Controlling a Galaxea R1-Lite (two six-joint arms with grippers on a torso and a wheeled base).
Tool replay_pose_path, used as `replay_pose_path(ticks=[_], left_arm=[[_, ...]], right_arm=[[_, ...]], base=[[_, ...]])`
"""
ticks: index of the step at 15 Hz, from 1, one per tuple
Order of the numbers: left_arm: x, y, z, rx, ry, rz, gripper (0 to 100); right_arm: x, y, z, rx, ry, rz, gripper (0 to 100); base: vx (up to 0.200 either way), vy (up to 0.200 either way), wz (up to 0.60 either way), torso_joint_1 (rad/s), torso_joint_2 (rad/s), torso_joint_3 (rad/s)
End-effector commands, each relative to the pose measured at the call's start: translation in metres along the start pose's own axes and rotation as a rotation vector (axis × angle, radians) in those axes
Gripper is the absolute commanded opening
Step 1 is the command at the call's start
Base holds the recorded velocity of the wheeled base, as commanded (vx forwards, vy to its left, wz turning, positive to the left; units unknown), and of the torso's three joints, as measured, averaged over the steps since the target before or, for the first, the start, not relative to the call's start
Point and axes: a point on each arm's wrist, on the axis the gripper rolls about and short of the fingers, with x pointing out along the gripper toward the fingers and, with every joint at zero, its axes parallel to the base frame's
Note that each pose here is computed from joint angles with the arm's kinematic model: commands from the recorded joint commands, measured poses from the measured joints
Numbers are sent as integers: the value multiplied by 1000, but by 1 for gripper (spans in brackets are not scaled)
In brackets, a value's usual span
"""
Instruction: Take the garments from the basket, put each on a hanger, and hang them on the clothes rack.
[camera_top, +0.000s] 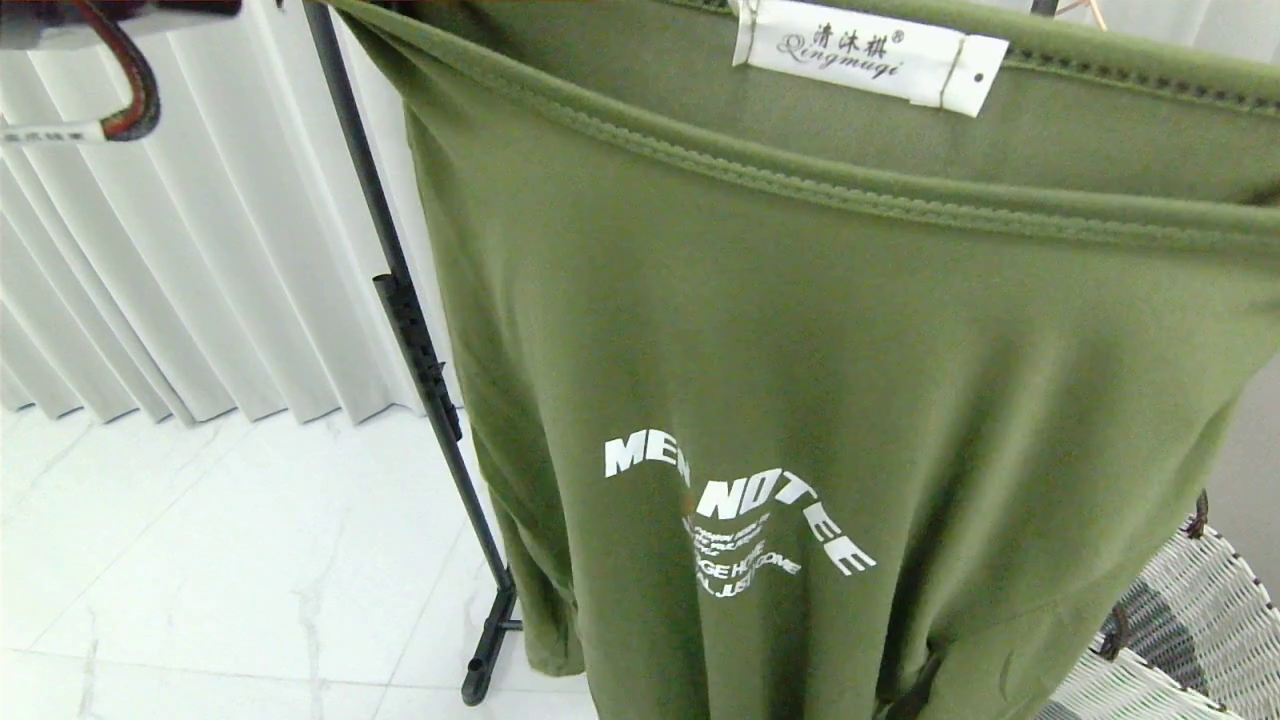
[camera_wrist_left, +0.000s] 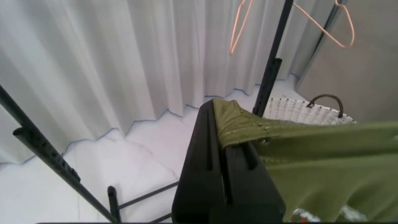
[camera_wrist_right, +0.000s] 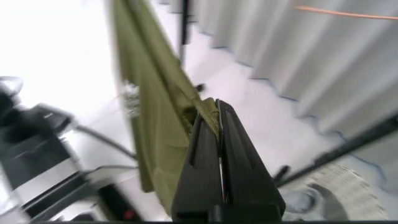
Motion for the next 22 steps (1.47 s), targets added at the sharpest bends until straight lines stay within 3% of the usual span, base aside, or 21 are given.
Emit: replay_pose_path(ticks=[1,5,8,12,16,22], left_arm=[[6,-3,-1,4,10,-4,0],[-4,1,-2,13,34,3,0],[-35,10,-11,15,173,-16,0],[-81,12,-22,-79,301,-137,0],[-108,8,-22,-119,296,-334,0],[-113,12,-18,-119,271,-343,0]], right_arm=[[5,9,-2,-19,17,57,0],[12,7,-2,-20,37,17,0],[29,-9,2,-18,57,-176,0],[72,-4,27,34,-98,-203,0],[104,1,40,40,-219,-167,0],[101,-12,40,29,-219,-225,0]], base=[[0,0,0,0,0,0],[0,0,0,0,0,0],[0,0,0,0,0,0],[0,0,0,0,0,0],[0,0,0,0,0,0],[0,0,0,0,0,0]])
